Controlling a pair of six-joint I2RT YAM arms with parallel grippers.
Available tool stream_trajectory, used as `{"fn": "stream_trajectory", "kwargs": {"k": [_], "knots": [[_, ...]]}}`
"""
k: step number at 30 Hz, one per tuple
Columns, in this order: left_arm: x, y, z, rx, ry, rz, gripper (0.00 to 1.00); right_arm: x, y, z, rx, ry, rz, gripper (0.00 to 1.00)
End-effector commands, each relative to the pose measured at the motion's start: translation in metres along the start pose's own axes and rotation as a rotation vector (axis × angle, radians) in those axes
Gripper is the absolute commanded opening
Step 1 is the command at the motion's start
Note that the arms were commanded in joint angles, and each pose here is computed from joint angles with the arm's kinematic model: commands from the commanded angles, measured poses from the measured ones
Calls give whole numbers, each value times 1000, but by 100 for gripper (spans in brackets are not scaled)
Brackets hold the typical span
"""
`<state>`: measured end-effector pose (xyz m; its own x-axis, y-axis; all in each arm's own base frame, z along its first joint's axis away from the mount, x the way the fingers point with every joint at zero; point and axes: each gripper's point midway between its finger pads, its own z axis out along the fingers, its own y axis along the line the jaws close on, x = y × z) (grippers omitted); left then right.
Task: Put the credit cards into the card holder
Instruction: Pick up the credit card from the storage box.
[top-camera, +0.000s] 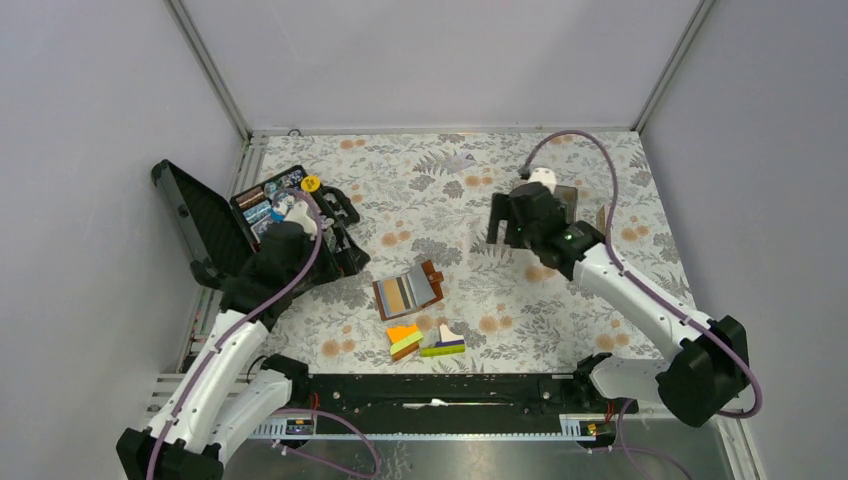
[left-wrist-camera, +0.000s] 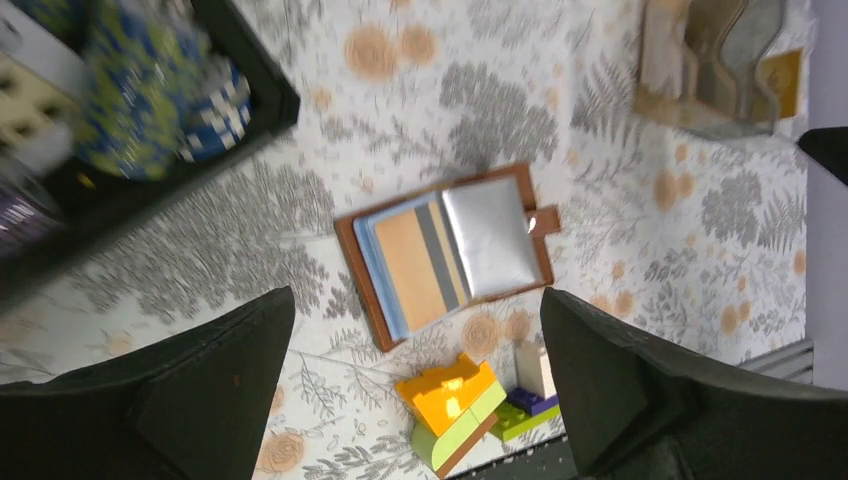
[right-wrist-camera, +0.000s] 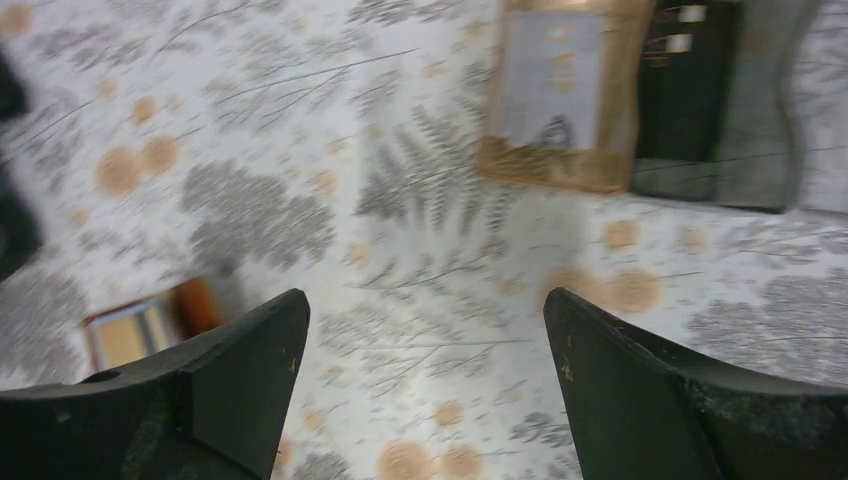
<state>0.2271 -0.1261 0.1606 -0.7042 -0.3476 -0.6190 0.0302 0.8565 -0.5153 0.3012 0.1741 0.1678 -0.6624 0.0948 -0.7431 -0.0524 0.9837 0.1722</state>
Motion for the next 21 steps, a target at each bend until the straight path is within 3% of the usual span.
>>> {"fn": "stream_trajectory", "kwargs": {"k": [1, 9, 17, 21], "knots": [[-44, 1, -25, -55, -77, 142, 99, -10, -58, 9, 113, 50, -9, 93], [-73, 31, -29, -216, -186, 199, 99, -35, -153, 31, 350, 71, 88, 84], [-66, 30, -25, -194, -160, 203, 99, -48, -234, 32, 612, 74, 121, 86], [-65, 28, -24, -179, -156, 203, 99, -49, -263, 43, 664, 119, 131, 86]]}}
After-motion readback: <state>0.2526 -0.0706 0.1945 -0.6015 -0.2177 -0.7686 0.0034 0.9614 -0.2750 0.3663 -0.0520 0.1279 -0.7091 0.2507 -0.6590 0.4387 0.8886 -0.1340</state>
